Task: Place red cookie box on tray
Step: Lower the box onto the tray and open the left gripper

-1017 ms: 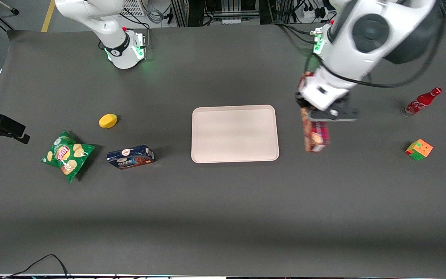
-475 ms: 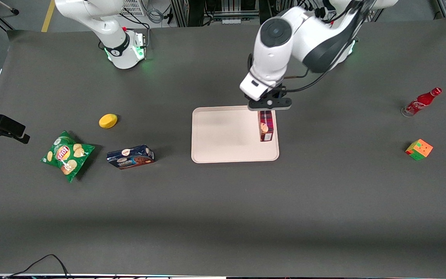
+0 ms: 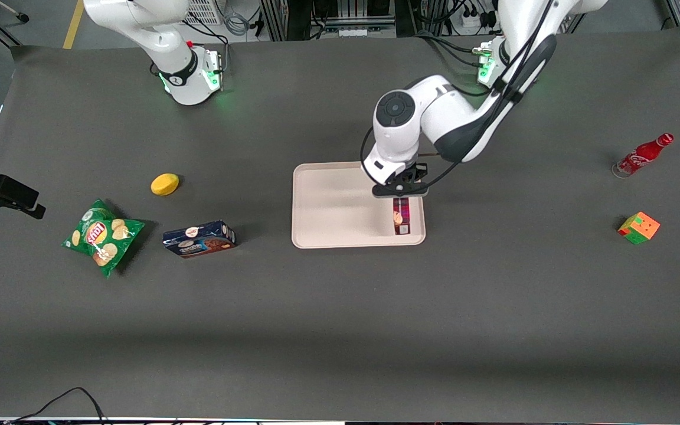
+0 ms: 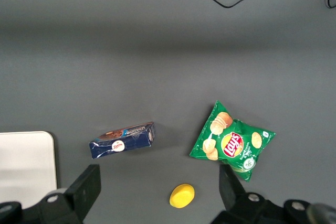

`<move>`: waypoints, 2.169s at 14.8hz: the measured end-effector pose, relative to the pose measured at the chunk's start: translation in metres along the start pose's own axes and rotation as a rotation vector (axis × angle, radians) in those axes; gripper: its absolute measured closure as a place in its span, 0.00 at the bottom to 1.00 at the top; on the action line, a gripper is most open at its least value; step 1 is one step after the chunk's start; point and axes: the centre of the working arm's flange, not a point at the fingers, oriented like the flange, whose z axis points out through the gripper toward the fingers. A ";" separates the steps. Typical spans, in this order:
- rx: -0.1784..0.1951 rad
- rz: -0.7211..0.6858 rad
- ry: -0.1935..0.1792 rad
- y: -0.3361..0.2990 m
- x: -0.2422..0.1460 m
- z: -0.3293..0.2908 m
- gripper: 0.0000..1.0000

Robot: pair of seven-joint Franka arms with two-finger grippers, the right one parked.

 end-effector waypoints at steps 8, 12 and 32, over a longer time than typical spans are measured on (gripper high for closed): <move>-0.010 -0.038 -0.047 0.004 0.003 0.047 0.75; -0.012 -0.056 -0.074 0.004 0.003 0.063 0.75; -0.017 -0.139 -0.039 -0.008 0.048 0.026 0.00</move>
